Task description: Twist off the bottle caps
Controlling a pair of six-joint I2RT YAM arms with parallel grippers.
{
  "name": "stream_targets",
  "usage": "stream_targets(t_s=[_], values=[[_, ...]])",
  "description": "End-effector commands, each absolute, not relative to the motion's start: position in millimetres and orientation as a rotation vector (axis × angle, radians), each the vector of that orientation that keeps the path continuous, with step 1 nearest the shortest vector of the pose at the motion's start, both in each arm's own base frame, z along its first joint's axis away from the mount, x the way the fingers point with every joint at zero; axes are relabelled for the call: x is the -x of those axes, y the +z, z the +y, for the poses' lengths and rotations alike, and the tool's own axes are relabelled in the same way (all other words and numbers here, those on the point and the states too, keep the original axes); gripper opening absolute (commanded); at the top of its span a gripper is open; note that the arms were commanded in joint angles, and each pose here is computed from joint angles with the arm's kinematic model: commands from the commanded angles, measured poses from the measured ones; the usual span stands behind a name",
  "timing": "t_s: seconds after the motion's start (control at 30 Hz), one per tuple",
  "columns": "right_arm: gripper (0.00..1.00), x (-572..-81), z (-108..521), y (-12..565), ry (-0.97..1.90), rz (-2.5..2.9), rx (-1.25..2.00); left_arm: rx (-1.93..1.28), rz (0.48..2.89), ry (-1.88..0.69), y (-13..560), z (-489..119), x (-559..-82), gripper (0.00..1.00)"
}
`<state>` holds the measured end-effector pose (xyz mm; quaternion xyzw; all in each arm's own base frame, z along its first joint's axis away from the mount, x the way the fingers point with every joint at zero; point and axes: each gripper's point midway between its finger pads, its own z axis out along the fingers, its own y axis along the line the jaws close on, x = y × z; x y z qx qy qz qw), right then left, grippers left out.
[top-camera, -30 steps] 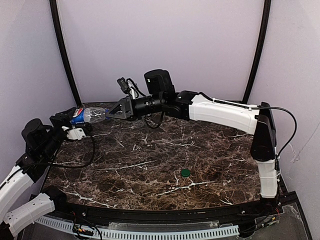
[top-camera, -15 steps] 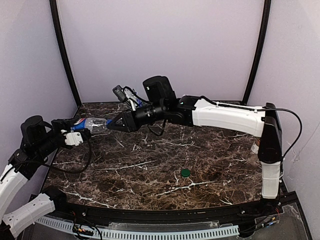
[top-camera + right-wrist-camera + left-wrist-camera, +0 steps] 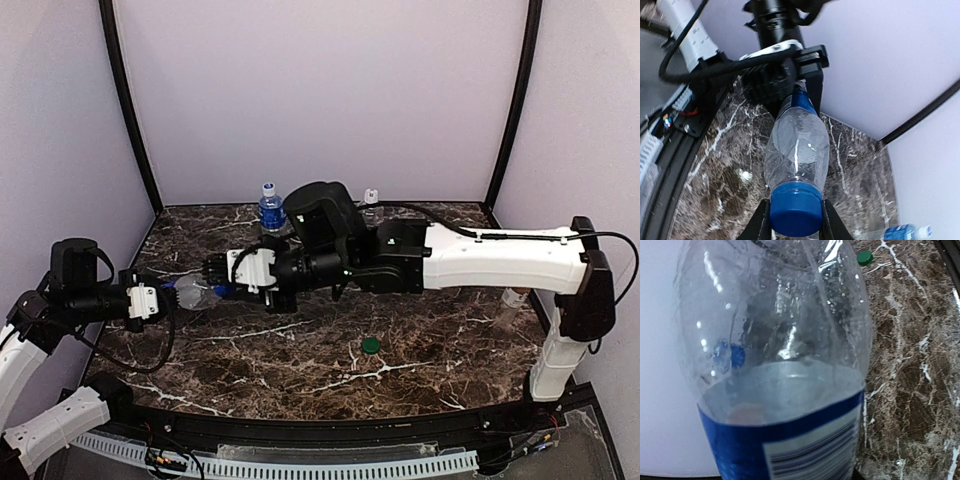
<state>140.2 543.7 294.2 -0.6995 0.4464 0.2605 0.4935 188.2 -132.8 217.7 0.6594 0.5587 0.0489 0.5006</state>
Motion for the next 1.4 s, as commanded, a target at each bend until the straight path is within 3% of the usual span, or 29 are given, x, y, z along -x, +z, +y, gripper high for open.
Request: stream_targets(t_s=[0.0, 0.3, 0.53, 0.6, 0.7, 0.73, 0.77, 1.0, 1.17, 1.37], values=[[0.00, -103, 549, 311, 0.351, 0.535, 1.799, -1.699, 1.292, -0.223, 210, -159, -139, 0.26], [0.00, -114, 553, 300, -0.121, 0.269, 1.863, -1.643, 1.327, -0.277, 214, -162, -140, 0.26], [0.00, -125, 550, 327, -0.153, 0.336, 1.720, -1.618, 1.341, -0.250, 215, -161, -146, 0.26], [0.32, -130, 547, 342, -0.091, 0.434, 1.626, -1.590, 1.347, -0.215, 218, -159, -153, 0.26], [0.72, -133, 536, 356, 0.061, 0.579, 1.540, -1.503, 1.360, -0.126, 229, -155, -173, 0.26], [0.91, -134, 532, 359, 0.113, 0.618, 1.521, -1.488, 1.362, -0.109, 231, -154, -176, 0.26], [0.98, -135, 528, 362, 0.155, 0.648, 1.501, -1.467, 1.363, -0.074, 234, -152, -182, 0.26], [0.99, -151, 499, 383, 0.522, 0.943, 1.334, -1.420, 1.356, 0.073, 238, -141, -203, 0.28], [0.99, -173, 498, 398, 1.022, 1.302, 1.173, -1.231, 1.318, 0.329, 268, -118, -238, 0.31], [0.99, -222, 510, 369, 1.372, 1.828, 0.911, -1.146, 1.248, 0.610, 283, -95, -262, 0.33]])
